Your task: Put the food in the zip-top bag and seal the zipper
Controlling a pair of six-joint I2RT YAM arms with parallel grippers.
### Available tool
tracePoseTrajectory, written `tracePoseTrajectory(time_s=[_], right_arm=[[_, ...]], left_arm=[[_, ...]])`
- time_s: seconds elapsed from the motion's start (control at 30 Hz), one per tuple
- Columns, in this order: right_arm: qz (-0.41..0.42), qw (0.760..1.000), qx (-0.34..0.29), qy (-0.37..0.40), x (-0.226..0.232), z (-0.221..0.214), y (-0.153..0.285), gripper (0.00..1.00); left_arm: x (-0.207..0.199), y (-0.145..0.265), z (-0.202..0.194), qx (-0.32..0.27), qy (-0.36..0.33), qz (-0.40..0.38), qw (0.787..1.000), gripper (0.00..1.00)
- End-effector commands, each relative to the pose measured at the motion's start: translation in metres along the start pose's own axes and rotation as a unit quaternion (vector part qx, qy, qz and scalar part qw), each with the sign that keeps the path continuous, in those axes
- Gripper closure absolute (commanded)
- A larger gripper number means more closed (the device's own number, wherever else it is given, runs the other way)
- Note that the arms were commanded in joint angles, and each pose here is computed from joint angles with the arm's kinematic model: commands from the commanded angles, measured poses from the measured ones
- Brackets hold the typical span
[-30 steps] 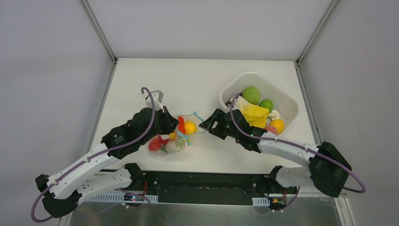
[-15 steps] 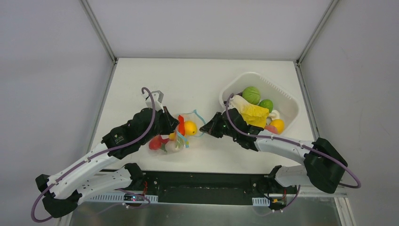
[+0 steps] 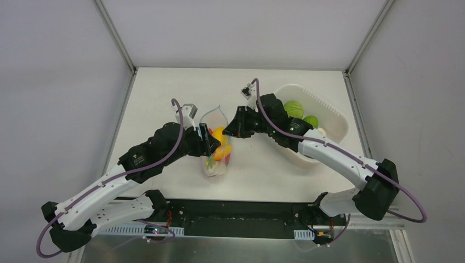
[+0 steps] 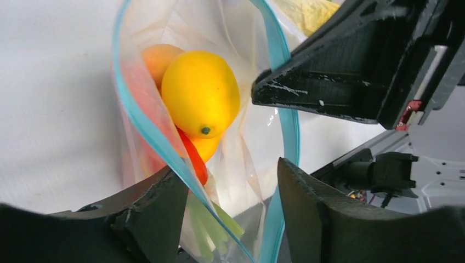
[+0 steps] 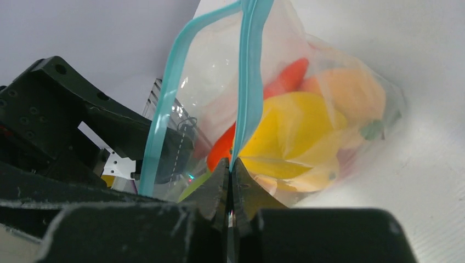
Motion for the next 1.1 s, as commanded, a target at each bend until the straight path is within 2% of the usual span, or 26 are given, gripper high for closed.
tracePoseTrajectory(time_s=[0.0,0.33,0.53,0.63,0.8,0.87,1.0,1.07], right_arm=[[0.013,0.993,0.074,0.089,0.014,0.012,0.01,1.0],[0.018,0.977,0.139,0.158,0.016,0.026,0.038,1.0],[0.057,0.964,0.129,0.227,0.026,0.026,0.063,1.0],[0.073,0.958,0.118,0.253,0.03,0.029,0.074,1.0],[0.158,0.933,0.167,0.277,0.042,0.02,0.091,1.0],[0.165,0.928,0.173,0.286,0.04,0.017,0.093,1.0],[0.188,0.907,0.222,0.305,0.035,0.009,0.1,1.0],[0.24,0.883,0.265,0.302,0.04,0.003,0.107,1.0]], left_arm=[[-0.013,0.015,0.021,-0.053,-0.012,-0.06,0.997,0.36],[-0.006,0.047,0.031,-0.1,-0.073,-0.084,0.989,0.14],[0.018,0.075,0.033,-0.115,-0.125,-0.023,0.985,0.01],[0.024,0.088,0.035,-0.124,-0.133,-0.009,0.983,0.01],[0.032,0.088,0.035,-0.137,-0.138,0.025,0.981,0.01],[0.034,0.086,0.036,-0.135,-0.136,0.04,0.981,0.01],[0.027,0.08,0.037,-0.135,-0.153,0.012,0.979,0.01],[0.022,0.075,0.034,-0.136,-0.193,-0.029,0.971,0.01]])
Point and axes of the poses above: each gripper's point midway between its finger pads, its own y axis back along the fingers, its own x axis along the line the jaws close on, z = x × y, the point moved 9 cm from there along y, back along the fingers, and after that the axes turned 11 degrees about -y, right-handed, at the moved point
